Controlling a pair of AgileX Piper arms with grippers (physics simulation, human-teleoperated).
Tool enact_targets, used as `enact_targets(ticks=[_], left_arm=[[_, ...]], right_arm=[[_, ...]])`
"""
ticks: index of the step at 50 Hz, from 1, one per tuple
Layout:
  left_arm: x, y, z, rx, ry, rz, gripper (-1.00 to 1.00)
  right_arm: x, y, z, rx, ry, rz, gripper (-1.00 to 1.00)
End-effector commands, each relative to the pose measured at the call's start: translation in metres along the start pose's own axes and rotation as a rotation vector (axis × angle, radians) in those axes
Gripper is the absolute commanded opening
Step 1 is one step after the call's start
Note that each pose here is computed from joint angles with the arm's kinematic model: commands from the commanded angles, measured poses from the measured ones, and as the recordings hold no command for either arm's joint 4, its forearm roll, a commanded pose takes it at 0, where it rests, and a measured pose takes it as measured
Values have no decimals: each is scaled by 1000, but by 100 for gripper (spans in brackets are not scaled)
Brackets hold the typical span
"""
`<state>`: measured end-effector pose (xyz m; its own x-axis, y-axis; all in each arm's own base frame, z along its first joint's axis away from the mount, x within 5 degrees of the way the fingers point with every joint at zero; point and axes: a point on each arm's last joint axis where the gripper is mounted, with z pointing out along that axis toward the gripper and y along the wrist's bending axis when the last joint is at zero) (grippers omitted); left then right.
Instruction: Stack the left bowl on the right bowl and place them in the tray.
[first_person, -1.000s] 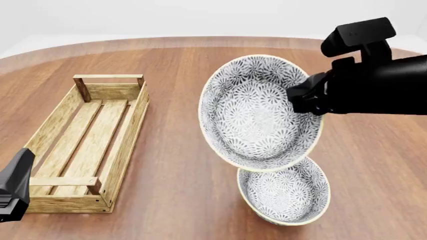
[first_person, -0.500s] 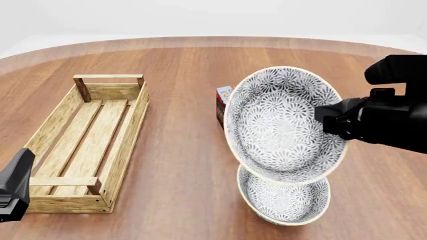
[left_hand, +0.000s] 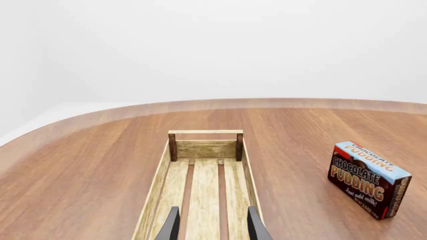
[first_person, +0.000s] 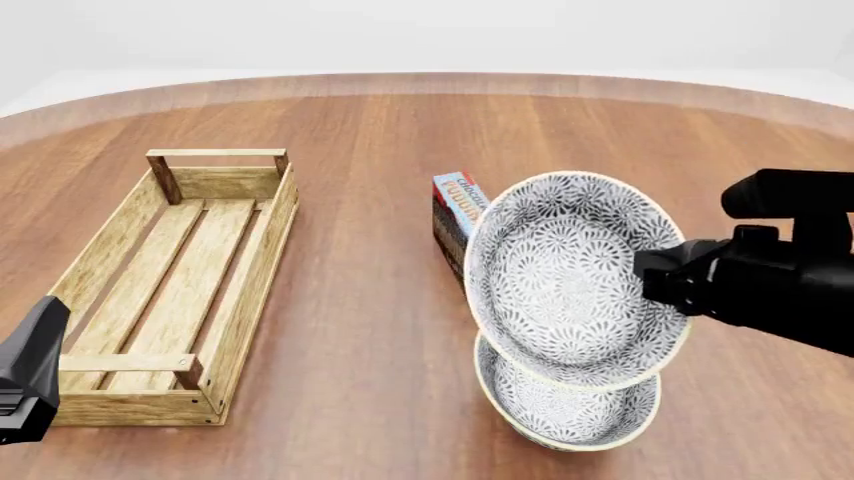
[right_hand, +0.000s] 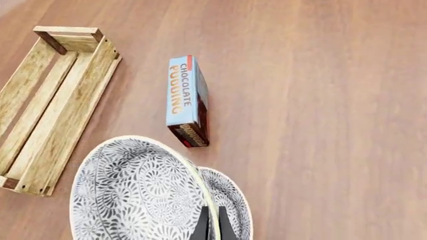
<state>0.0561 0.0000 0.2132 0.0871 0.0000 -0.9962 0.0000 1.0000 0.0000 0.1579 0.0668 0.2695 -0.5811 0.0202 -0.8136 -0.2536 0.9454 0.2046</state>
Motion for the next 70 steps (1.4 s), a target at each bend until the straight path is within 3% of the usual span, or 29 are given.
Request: enact_targets(ticks=[1, 35, 63, 64, 70], left_arm=[[0, 0, 0, 0, 0, 0, 100], [0, 0, 0, 0, 0, 0, 100], [0, 0, 0, 0, 0, 0, 100], [0, 0, 0, 0, 0, 0, 100], [0, 0, 0, 0, 0, 0, 100]], right_arm=[[9, -5, 10, 15, 19, 30, -100], [50, -15, 32, 30, 61, 89, -100], [63, -26, 44, 67, 75, 113, -100], [63, -25, 44, 65, 75, 113, 100], [59, -25, 44, 66, 66, 112, 100]])
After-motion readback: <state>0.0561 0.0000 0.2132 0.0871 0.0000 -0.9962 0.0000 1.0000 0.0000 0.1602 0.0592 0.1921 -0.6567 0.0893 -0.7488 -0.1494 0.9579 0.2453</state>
